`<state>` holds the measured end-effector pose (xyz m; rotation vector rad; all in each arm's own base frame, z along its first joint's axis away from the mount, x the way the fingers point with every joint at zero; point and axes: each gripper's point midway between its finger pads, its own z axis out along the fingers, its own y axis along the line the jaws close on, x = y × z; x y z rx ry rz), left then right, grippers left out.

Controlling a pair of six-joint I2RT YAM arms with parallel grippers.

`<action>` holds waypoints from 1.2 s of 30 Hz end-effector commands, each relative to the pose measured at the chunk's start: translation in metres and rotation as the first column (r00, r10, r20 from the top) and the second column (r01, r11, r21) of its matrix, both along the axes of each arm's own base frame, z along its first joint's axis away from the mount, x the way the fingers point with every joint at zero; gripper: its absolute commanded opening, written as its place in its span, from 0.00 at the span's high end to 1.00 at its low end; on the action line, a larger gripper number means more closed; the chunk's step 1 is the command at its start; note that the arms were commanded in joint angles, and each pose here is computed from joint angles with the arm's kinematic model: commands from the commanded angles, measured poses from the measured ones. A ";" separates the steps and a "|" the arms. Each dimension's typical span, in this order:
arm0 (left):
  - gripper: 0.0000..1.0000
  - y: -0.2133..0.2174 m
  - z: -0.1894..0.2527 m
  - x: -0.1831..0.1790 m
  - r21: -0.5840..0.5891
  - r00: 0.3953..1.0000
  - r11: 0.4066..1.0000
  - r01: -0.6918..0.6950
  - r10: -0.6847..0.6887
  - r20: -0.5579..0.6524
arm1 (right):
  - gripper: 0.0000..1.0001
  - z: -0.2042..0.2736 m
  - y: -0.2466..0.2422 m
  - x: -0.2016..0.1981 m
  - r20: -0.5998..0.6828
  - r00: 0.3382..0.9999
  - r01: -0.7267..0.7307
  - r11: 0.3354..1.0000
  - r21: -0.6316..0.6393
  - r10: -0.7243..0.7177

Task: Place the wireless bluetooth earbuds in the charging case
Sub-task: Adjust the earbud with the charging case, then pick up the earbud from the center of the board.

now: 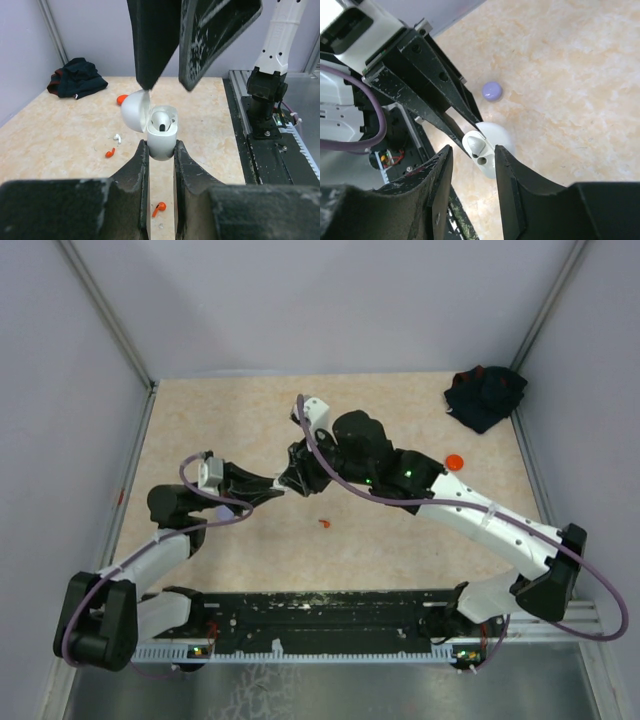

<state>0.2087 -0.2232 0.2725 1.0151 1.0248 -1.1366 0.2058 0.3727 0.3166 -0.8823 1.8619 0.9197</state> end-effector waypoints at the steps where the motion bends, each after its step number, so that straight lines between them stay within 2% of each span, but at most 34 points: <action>1: 1.00 -0.001 0.012 -0.001 -0.003 0.998 1.000 -0.009 0.010 0.057 | 0.59 0.054 -0.019 0.010 0.127 0.987 0.078 0.988 0.131 -0.095; 6: 1.00 0.002 0.013 0.012 -0.001 0.996 0.997 -0.083 0.083 0.043 | 0.56 0.043 -0.047 0.027 0.143 0.970 0.189 0.980 0.065 -0.197; 10: 1.00 0.005 0.014 0.022 0.002 0.989 0.989 -0.148 0.148 0.028 | 0.54 0.019 -0.081 0.048 0.124 0.940 0.321 0.947 -0.002 -0.318; 13: 1.00 0.007 0.014 0.031 0.017 0.981 0.981 -0.192 0.192 -0.001 | 0.51 -0.010 -0.113 0.066 0.086 0.905 0.424 0.903 -0.070 -0.418; 21: 1.00 0.012 0.015 0.043 0.038 0.964 0.966 -0.258 0.259 -0.052 | 0.48 -0.099 -0.182 0.095 -0.002 0.794 0.588 0.770 -0.249 -0.607; 25: 1.00 0.013 0.017 0.043 0.040 0.962 0.964 -0.263 0.265 -0.057 | 0.48 -0.137 -0.206 0.106 -0.051 0.736 0.634 0.713 -0.301 -0.676; 29: 1.00 0.015 0.020 0.043 0.046 0.961 0.961 -0.272 0.274 -0.044 | 0.48 -0.174 -0.226 0.122 -0.165 0.662 0.654 0.671 -0.349 -0.731; 32: 1.00 0.016 0.022 0.043 0.045 0.958 0.958 -0.283 0.285 -0.038 | 0.47 -0.185 -0.225 0.129 -0.248 0.628 0.645 0.671 -0.365 -0.738; 36: 1.00 0.017 0.025 0.042 0.048 0.957 0.957 -0.286 0.287 -0.034 | 0.41 -0.191 -0.228 0.147 -0.240 0.584 0.661 0.626 -0.414 -0.776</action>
